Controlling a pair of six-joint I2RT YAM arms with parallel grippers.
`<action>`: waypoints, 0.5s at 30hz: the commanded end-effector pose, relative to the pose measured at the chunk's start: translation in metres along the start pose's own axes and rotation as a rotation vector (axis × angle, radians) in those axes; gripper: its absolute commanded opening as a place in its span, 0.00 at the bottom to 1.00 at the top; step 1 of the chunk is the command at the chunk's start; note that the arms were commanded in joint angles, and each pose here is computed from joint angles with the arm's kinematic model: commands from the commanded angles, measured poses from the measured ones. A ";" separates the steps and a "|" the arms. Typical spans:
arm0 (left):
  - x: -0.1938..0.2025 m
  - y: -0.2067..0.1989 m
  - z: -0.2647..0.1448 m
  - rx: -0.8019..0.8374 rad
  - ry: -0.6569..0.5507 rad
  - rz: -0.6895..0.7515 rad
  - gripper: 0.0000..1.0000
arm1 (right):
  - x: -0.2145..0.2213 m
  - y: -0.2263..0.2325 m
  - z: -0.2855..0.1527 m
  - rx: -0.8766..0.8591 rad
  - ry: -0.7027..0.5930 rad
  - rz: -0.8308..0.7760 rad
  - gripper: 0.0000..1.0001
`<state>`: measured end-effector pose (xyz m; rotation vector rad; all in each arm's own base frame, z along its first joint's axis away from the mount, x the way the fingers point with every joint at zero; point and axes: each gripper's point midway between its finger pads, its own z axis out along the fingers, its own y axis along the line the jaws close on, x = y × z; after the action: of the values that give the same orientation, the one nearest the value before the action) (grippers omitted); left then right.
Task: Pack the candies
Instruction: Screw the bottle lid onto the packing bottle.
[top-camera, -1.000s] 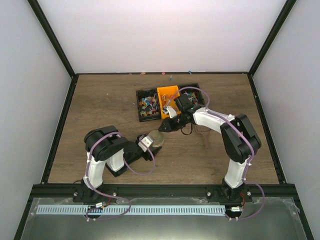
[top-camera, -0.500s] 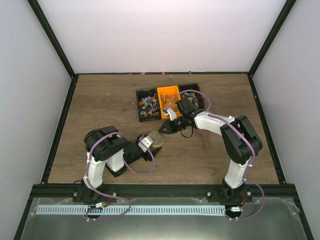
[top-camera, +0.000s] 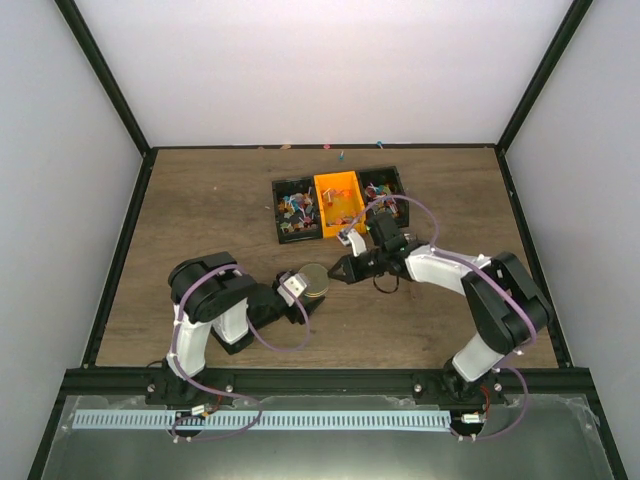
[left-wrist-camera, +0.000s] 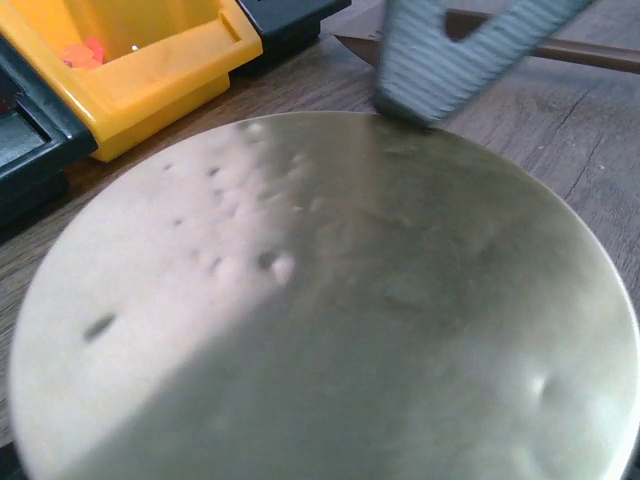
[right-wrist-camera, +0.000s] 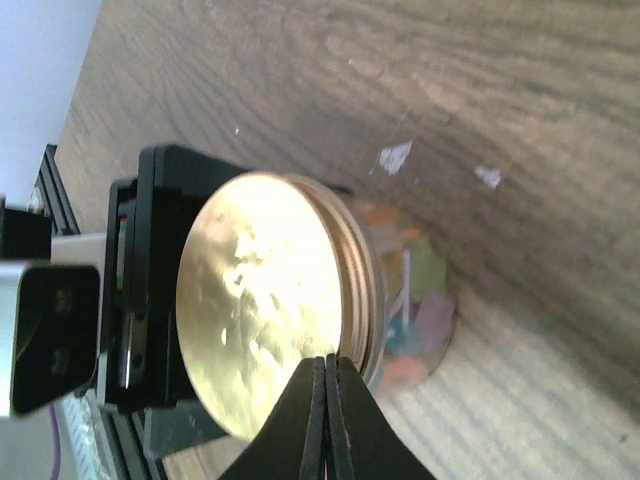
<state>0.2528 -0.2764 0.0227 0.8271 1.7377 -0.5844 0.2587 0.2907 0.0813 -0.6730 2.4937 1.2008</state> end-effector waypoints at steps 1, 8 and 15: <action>0.045 0.008 0.000 -0.045 0.171 -0.055 0.83 | 0.094 0.032 0.012 -0.133 0.281 0.122 0.01; 0.050 0.003 -0.002 -0.016 0.185 -0.039 0.83 | 0.068 0.030 -0.005 -0.061 0.203 0.096 0.01; 0.055 -0.006 -0.005 0.019 0.200 -0.044 0.83 | -0.016 0.013 -0.029 0.027 0.050 0.037 0.12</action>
<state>0.2588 -0.2771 0.0223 0.8099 1.7454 -0.5716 0.2203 0.2751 0.0821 -0.6392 2.6778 1.2562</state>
